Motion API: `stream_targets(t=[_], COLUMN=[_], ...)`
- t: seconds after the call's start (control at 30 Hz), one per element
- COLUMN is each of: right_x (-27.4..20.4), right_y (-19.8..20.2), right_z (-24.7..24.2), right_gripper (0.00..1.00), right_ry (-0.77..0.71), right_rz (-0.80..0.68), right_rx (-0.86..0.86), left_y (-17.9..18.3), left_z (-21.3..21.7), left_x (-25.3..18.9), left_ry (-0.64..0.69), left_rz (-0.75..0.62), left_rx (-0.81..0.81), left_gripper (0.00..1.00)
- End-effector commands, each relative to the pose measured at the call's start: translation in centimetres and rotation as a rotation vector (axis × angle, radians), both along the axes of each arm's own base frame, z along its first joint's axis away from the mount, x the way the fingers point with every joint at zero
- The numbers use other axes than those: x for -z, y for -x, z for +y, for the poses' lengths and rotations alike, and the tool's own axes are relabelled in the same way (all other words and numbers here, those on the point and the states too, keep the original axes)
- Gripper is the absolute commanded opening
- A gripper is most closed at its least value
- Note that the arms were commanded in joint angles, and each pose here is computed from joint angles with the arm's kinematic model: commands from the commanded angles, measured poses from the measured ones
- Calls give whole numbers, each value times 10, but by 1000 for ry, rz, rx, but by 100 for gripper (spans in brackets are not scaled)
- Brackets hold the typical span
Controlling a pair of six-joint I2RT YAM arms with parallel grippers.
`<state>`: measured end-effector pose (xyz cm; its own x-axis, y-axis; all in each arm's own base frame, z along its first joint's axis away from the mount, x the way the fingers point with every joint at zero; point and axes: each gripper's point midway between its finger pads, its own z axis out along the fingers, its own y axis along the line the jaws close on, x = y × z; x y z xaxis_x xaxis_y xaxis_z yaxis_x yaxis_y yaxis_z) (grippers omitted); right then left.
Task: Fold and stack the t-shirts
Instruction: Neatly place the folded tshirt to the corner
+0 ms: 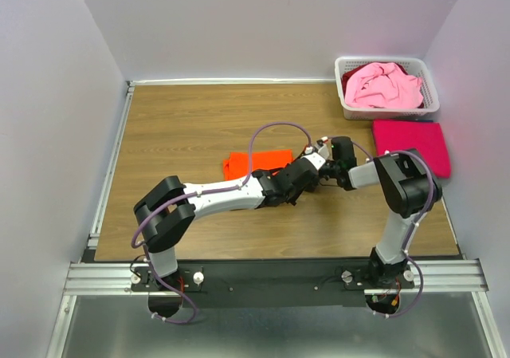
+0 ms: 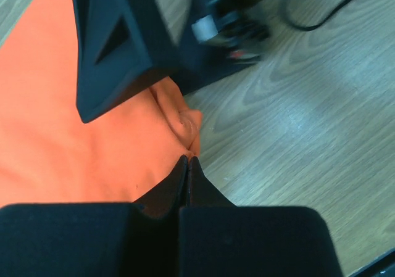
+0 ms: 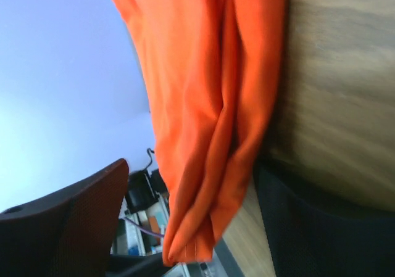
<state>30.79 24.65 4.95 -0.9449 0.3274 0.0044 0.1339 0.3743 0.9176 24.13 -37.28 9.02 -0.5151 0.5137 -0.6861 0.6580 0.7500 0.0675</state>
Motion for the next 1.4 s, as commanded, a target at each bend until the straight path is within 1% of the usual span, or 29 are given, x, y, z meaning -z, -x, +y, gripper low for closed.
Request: stream_targets(t=[0.0,0.03,0.1,0.13,0.17,0.2,0.23,0.3,0.33,0.4,0.43,0.47,0.5,0.53,0.57,0.6,0.63,0.67,0.7,0.73,0.77,0.8,0.83,0.87,0.97,1.0,1.13,1.23,1.37], right_x=[19,19,23,20,26,25,26,29,24,29,25,26,28,27,33,27,29,34,32,24,26,23,12,10,-8,-13,-30,-42,-54], right_y=[-6,-5,-4,-8,-5,-9,-9,-8,-12,-10,-11,-12,-10,-12,-6,-16,-17,-14,-16,-27,-26,-29,-40,-41,-57,-60,-73,-79,-84], right_z=[12,15,15,17,12,11,9,3,1,-6,-9,-12,-18,-22,-32,-36,-44,-60,-68,-74,-94,-103,-111,-130,-150,-164,-191,-214,-235], right_gripper=[73,54,37,29,15,3,1,1,1,1,1,1,1,1,1,1,1,1,1,1,1,1,1,1,1,1,1,1,1], right_ry=[44,48,76,88,132,166,187,239,258,321,341,372,420,454,521,563,619,720,770,822,935,992,1046,1152,1278,1359,1525,1647,1749], right_rz=[16,6,17,0,6,-39,-43,-42,-82,-75,-94,-120,-101,-141,-115,-141,-174,-140,-150,-178,-174,-181,-219,-208,-259,-259,-292,-292,-297], right_rx=[-3,-18,-29,-34,-45,-65,-68,-67,-79,-79,-81,-96,-99,-126,-140,-144,-179,-185,-200,-196,-206,-204,-200,-187,-175,-159,-143,-137,-166], left_y=[3,3,4,4,5,5,4,3,3,1,-1,-4,-7,-15,-22,-29,-48,-58,-67,-81,-99,-110,-119,-131,-138,-140,-142,-144,-148], left_z=[-10,-11,-13,-14,-16,-17,-19,-23,-24,-25,-22,-21,-16,-8,0,10,29,43,56,73,102,118,134,158,180,191,211,228,246], left_x=[-8,-9,-13,-15,-21,-25,-28,-40,-45,-58,-63,-68,-79,-85,-98,-107,-113,-126,-129,-131,-131,-132,-130,-131,-126,-126,-113,-95,-96], left_ry=[60,63,72,77,88,100,107,130,139,150,148,149,151,152,170,175,186,204,207,199,169,155,135,133,176,196,210,203,172], left_rz=[13,16,16,19,15,14,11,2,-3,-15,-17,-19,-25,-32,-47,-50,-49,-72,-79,-96,-103,-110,-114,-116,-105,-124,-135,-111,-145], left_rx=[17,20,26,26,32,35,37,44,48,53,47,42,34,21,6,-11,-56,-72,-100,-143,-210,-257,-307,-372,-400,-424,-493,-543,-605], left_gripper=[0,0,2,7,9,14,16,23,31,40,53,59,65,68,70,71,72,72,72,72,72,72,72,72,75,78,85,85,85])
